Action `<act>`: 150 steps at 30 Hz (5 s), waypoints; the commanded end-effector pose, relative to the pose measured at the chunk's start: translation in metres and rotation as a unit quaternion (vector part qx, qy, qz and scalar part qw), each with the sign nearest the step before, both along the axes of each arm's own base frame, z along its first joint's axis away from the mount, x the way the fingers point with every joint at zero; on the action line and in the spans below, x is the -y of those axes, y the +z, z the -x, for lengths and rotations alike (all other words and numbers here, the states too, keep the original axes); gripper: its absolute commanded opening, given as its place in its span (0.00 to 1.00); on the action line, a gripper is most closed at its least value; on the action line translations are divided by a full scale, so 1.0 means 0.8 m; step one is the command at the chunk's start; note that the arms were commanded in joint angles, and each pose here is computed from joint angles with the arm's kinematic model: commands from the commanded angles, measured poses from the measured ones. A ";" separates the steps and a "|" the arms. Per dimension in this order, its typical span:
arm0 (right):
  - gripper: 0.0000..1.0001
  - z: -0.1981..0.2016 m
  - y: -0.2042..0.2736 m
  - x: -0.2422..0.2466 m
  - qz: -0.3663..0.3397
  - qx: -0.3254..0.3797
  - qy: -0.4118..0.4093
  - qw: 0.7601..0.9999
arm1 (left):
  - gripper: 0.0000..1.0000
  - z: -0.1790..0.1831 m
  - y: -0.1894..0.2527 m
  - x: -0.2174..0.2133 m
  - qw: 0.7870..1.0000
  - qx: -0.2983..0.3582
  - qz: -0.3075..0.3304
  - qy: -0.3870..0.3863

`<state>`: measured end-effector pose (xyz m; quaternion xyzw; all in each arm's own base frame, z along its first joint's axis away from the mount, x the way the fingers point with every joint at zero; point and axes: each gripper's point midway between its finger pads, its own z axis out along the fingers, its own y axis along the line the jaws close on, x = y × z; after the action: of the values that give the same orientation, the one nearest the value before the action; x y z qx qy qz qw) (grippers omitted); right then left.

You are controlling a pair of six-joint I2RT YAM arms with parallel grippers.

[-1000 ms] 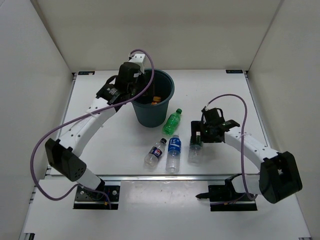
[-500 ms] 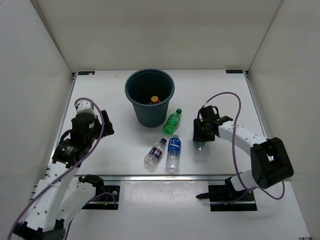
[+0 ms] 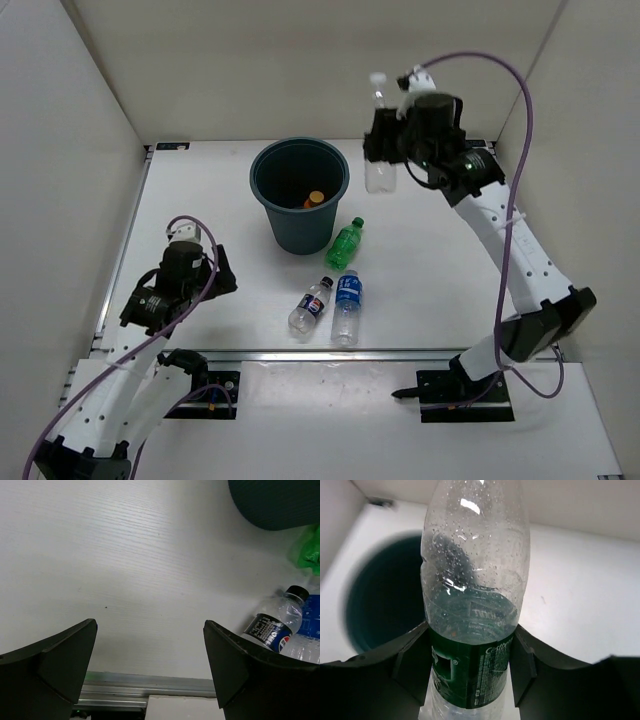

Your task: Put the plastic bottles in the bin

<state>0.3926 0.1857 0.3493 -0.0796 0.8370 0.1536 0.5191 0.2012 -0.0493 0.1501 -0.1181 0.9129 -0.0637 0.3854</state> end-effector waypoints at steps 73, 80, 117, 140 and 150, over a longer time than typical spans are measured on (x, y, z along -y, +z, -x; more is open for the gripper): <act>0.99 0.156 -0.238 0.154 -0.022 -0.185 -0.119 0.975 | 0.34 -0.088 0.257 0.241 0.912 0.229 0.073 -0.333; 0.99 0.137 -0.242 0.062 -0.051 -0.185 -0.035 0.981 | 0.41 -0.234 0.234 0.196 0.961 0.229 -0.011 -0.152; 0.94 0.007 -0.351 -0.093 -0.121 -0.205 -0.115 0.964 | 0.99 0.023 0.046 0.041 0.995 0.046 0.057 -0.061; 0.22 -0.050 -0.075 0.033 -0.163 0.037 -0.100 0.981 | 0.98 0.009 0.030 0.104 0.976 0.054 0.100 -0.183; 0.24 -0.038 0.044 -0.184 -0.132 0.103 0.157 0.973 | 0.98 -0.004 0.021 0.139 0.963 0.055 0.108 -0.241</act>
<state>0.4257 0.2872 0.3967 -0.0752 0.7244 0.3268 0.6024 0.1957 -0.1449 0.1506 0.0366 0.8995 -0.2306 0.3694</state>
